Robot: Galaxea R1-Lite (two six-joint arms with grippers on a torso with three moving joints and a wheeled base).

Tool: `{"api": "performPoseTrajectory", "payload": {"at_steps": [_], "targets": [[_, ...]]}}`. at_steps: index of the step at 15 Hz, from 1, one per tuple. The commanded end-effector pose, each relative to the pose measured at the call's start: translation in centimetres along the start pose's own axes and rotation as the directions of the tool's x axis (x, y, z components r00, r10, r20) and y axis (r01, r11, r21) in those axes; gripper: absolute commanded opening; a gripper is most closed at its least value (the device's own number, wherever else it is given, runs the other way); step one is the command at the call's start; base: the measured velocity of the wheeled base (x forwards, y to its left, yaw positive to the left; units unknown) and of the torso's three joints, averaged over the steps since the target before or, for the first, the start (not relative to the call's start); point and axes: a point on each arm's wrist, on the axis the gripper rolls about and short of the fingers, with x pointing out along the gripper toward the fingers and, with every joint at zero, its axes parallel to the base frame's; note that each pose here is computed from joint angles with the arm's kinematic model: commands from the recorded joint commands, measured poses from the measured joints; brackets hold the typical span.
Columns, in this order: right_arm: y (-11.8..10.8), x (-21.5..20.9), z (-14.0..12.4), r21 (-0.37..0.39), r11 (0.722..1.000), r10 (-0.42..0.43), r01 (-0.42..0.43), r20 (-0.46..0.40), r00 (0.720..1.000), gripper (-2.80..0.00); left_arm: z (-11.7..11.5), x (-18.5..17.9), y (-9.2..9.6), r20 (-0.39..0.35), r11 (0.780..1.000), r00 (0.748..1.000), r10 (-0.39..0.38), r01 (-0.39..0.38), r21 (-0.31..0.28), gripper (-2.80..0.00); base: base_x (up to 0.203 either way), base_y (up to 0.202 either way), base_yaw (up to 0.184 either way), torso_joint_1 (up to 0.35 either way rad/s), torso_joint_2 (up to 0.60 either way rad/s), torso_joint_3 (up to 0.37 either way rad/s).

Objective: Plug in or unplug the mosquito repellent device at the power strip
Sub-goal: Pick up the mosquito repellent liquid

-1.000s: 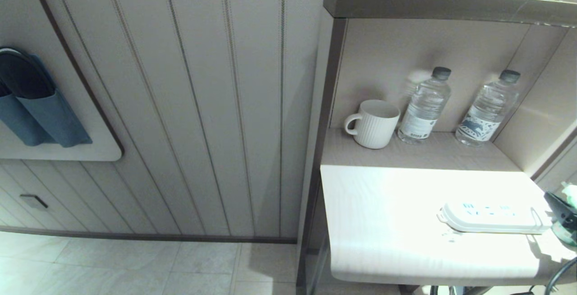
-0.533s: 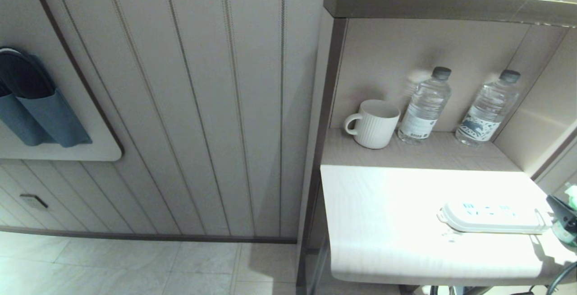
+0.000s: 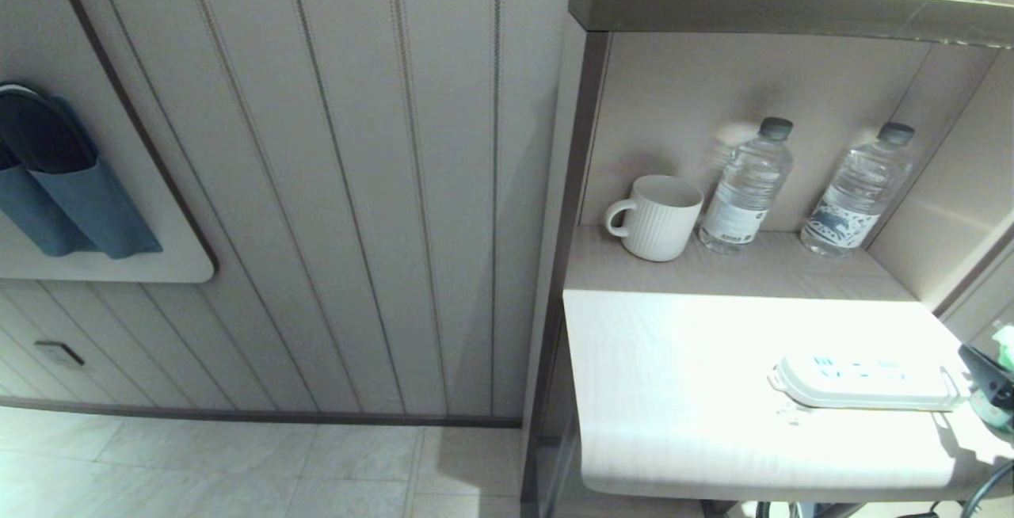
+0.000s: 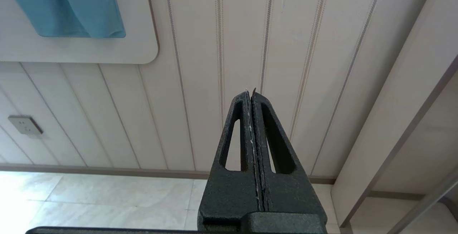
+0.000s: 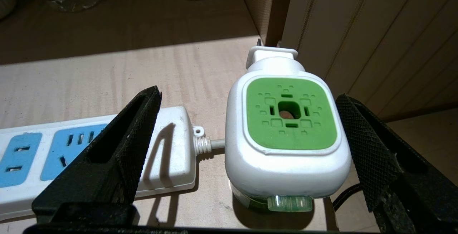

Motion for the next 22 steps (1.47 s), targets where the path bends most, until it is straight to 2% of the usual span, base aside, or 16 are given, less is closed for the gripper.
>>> {"api": "performPoseTrajectory", "payload": {"at_steps": [1,22], "targets": [[-0.02,0.05,0.2,-0.008,1.0,0.003,-0.003,0.013,1.0,0.0,0.01,0.0,0.0,0.001,1.0,1.0,0.0,0.0,0.0,-2.8,0.0,0.0,0.0,0.0,0.0,0.0],[-0.44,0.98,0.41,-0.012,1.0,0.006,-0.006,0.02,1.0,0.0,0.01,0.0,0.0,0.001,1.0,1.0,0.0,0.0,0.0,-2.8,0.0,0.0,0.0,0.0,0.0,0.0]]}}
